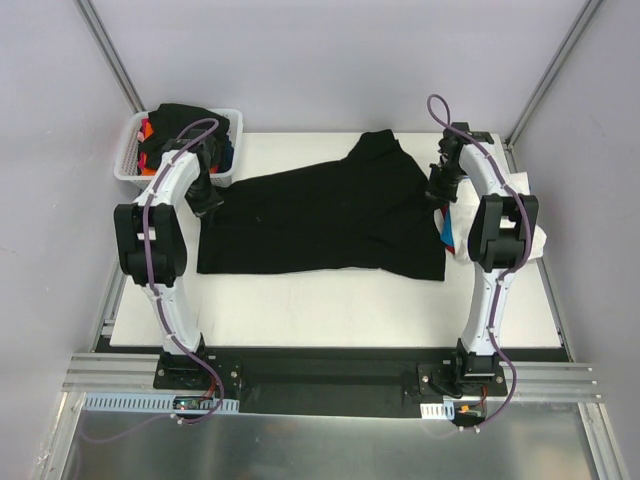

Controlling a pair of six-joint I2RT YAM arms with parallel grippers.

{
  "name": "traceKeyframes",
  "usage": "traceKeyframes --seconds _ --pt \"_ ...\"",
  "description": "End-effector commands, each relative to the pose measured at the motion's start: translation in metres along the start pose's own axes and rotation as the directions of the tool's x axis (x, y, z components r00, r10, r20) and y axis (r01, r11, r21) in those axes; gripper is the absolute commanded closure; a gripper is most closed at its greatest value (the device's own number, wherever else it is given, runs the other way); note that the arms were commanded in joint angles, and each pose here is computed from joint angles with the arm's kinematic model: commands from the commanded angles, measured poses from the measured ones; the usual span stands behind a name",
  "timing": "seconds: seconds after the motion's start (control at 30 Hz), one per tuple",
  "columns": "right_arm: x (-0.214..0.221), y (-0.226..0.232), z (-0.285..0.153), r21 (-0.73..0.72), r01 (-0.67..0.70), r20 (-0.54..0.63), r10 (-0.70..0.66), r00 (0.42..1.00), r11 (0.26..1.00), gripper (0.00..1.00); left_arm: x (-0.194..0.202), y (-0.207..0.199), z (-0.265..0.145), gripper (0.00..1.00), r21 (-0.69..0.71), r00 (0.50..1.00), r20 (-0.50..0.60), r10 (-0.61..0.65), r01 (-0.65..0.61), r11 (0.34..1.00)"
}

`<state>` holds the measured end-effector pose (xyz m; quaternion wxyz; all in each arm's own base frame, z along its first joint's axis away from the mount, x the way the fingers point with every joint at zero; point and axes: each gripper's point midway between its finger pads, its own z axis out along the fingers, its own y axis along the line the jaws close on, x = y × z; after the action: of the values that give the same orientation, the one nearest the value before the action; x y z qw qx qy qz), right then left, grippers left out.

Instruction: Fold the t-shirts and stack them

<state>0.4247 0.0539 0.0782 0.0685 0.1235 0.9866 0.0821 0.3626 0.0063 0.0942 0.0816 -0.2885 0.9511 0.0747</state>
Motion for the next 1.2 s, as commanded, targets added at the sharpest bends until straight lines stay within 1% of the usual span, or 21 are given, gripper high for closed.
traceKeyframes --seconds 0.0,0.37,0.4,0.43,0.47,0.5,0.53,0.57,0.6,0.63,0.67,0.7,0.77,0.8,0.83,0.87,0.9,0.97,1.1,1.17 --pt "-0.023 0.003 -0.006 -0.013 0.009 0.058 -0.008 0.998 1.000 0.99 -0.021 0.004 0.002 0.98 -0.007 1.000 0.021 -0.007 0.007 1.000" --pt "-0.023 0.003 0.012 -0.017 -0.001 0.026 0.002 1.000 1.000 0.99 -0.033 -0.003 0.027 0.98 -0.018 1.000 -0.017 -0.012 0.012 1.000" --pt "-0.023 0.003 0.013 -0.016 0.000 0.023 0.000 1.000 1.000 0.97 -0.034 -0.003 0.028 0.98 -0.017 1.000 -0.020 -0.011 0.010 1.000" --pt "-0.022 0.003 0.015 -0.015 0.002 0.020 -0.002 1.000 1.000 0.91 -0.034 -0.004 0.030 0.96 -0.017 1.000 -0.023 -0.007 0.007 1.000" --pt "-0.021 0.003 0.016 -0.015 0.002 0.014 -0.001 1.000 1.000 0.85 -0.034 -0.004 0.032 0.90 -0.019 1.000 -0.029 -0.006 0.005 1.000" --pt "-0.020 0.002 0.016 -0.015 0.001 0.010 -0.001 1.000 1.000 0.73 -0.035 -0.005 0.032 0.84 -0.015 1.000 -0.028 -0.003 0.003 1.000" --pt "-0.019 0.003 0.015 -0.020 0.006 0.012 -0.006 1.000 1.000 0.68 -0.034 -0.005 0.035 0.77 -0.016 0.999 -0.035 -0.002 0.002 1.000" --pt "-0.017 0.003 0.015 -0.020 0.009 0.009 -0.009 1.000 1.000 0.64 -0.035 -0.006 0.035 0.65 -0.013 0.999 -0.037 -0.001 0.000 1.000" --pt "-0.015 0.003 0.015 -0.021 0.012 0.007 -0.011 1.000 1.000 0.51 -0.034 -0.007 0.035 0.37 -0.011 0.999 -0.039 0.002 -0.003 1.000" --pt "-0.014 0.003 0.011 -0.023 0.013 0.014 -0.013 1.000 1.000 0.46 -0.033 -0.007 0.035 0.22 -0.014 0.999 -0.041 0.003 -0.003 1.000" --pt "-0.013 0.004 0.008 -0.027 0.016 0.021 -0.015 1.000 1.000 0.42 -0.034 -0.007 0.034 0.13 -0.012 0.999 -0.037 -0.001 0.001 1.000" --pt "-0.011 0.004 0.008 -0.029 0.016 0.023 -0.015 1.000 0.999 0.37 -0.034 -0.006 0.032 0.02 -0.011 0.999 -0.032 -0.006 0.006 1.000" --pt "-0.011 0.009 -0.007 -0.049 0.027 0.064 -0.024 0.998 0.998 0.36 -0.035 -0.006 0.027 0.01 -0.006 1.000 -0.021 -0.012 0.011 1.000" --pt "-0.008 0.009 -0.006 -0.058 0.028 0.068 -0.024 0.997 0.998 0.36 -0.034 -0.005 0.019 0.01 0.002 1.000 -0.008 -0.020 0.020 1.000" --pt "-0.008 0.014 -0.017 -0.081 0.036 0.092 -0.029 0.995 0.996 0.37 -0.034 -0.005 0.015 0.01 0.007 1.000 0.002 -0.022 0.022 1.000" --pt "-0.004 0.018 -0.018 -0.091 0.038 0.087 -0.030 0.996 0.995 0.40 -0.029 -0.005 0.012 0.01 0.008 1.000 -0.001 -0.024 0.024 1.000" --pt "0.004 0.019 -0.016 -0.098 0.038 0.065 -0.032 0.997 0.994 0.41 -0.029 -0.004 0.002 0.00 0.021 0.999 0.021 -0.032 0.031 0.999" --pt "0.014 0.024 -0.018 -0.100 0.053 0.057 -0.047 0.997 0.994 0.43 -0.022 -0.005 -0.004 0.01 0.038 0.999 0.019 -0.031 0.031 0.999" --pt "0.033 0.034 -0.009 -0.112 0.072 0.038 -0.069 0.997 0.991 0.43 -0.002 -0.003 -0.017 0.04 0.071 0.999 0.022 -0.032 0.030 0.997" --pt "0.046 0.042 -0.003 -0.116 0.087 0.015 -0.086 0.996 0.989 0.43 0.011 -0.010 -0.022 0.05 0.088 1.000 0.022 -0.002 0.000 0.996"
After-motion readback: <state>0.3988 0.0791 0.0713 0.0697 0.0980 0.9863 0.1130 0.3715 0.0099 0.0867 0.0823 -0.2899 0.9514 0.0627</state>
